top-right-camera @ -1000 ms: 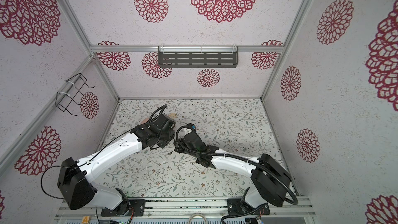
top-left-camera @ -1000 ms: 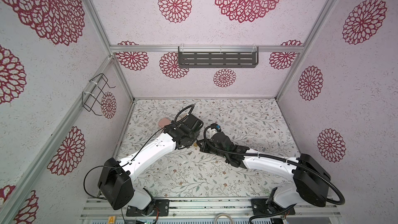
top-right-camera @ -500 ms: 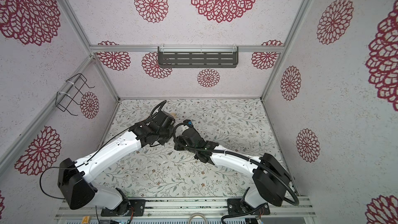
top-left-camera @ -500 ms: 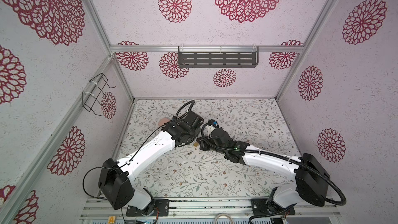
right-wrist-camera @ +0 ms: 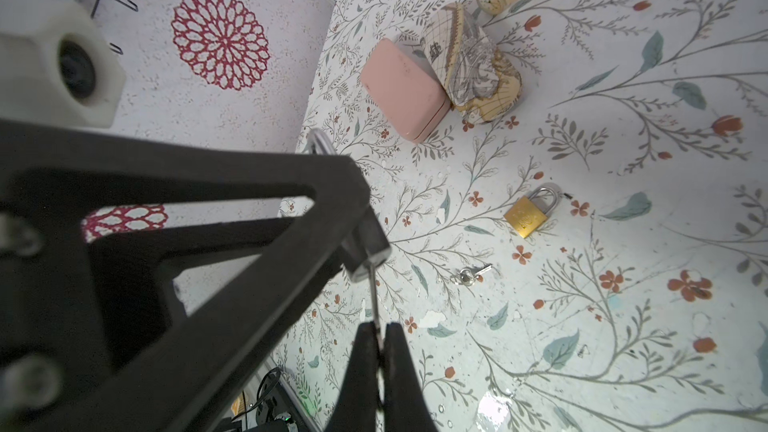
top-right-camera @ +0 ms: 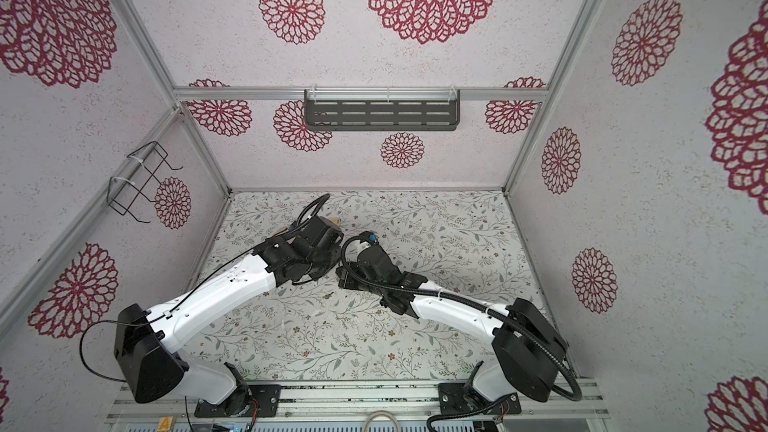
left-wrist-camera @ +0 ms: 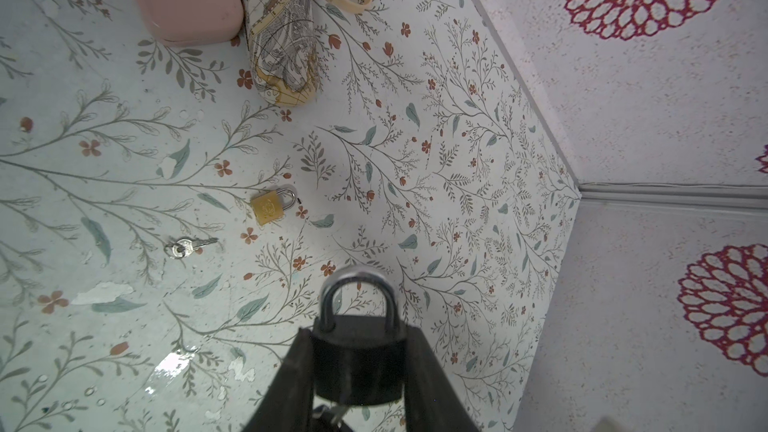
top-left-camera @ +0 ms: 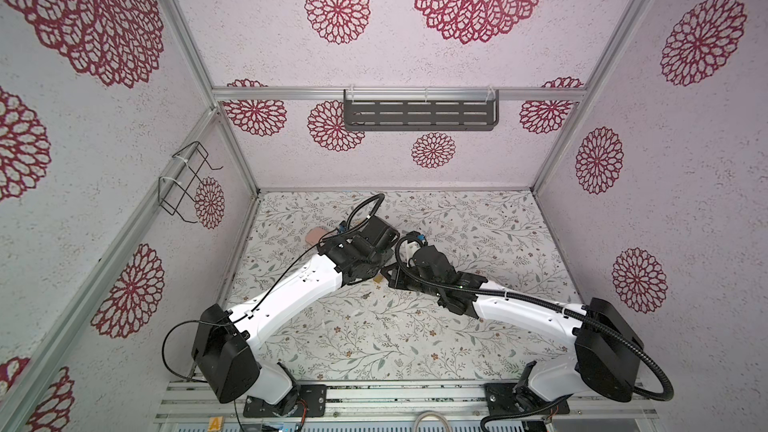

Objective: Unlock with the key

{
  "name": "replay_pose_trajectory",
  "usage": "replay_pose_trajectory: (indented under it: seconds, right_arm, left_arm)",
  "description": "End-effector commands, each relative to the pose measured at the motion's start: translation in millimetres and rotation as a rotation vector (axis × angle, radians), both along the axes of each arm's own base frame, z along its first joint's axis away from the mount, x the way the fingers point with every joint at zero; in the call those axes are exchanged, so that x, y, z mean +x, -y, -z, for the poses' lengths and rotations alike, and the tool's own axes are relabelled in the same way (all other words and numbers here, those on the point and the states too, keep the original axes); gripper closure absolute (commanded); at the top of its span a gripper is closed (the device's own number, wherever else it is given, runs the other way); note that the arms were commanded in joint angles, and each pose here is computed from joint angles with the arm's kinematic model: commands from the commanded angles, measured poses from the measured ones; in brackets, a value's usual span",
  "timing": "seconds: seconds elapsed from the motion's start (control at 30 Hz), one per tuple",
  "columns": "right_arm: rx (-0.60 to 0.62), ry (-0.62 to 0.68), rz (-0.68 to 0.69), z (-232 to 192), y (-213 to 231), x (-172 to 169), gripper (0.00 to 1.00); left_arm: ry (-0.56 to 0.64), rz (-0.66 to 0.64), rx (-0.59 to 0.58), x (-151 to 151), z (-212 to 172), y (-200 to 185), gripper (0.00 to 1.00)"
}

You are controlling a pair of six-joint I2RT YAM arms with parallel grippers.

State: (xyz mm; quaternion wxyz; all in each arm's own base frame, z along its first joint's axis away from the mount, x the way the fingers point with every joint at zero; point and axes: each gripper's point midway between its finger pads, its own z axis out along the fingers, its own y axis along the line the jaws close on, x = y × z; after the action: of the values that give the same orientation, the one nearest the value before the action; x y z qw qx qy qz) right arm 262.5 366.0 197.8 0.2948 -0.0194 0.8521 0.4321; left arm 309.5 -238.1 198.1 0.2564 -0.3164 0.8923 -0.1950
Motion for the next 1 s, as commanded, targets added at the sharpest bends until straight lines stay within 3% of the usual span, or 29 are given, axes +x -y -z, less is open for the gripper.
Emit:
replay_pose_trajectory:
  seconds: [0.0,0.23,0.53,0.97]
  right_arm:
    - [0.205,0.195,0.108,-82.5,14.8,36.4,1.00]
    - [0.305,0.174,0.027,-84.1,11.6,29.6,1.00]
    - [0.291,0.136,-0.002,-73.5,10.7,29.1,1.00]
    - [0.202,0.033,0.017,-38.3,8.3,17.2,1.00]
  left_arm:
    - [-0.152,0.117,0.185,-38.3,28.0,-13.0,1.00]
    - [-0.114,0.124,0.194,-32.8,24.1,-13.4,1.00]
    - [-0.075,0.111,0.267,-27.3,11.5,-27.7,1.00]
    - [-0.046,-0.011,0.148,-14.2,-2.8,-31.1,1.00]
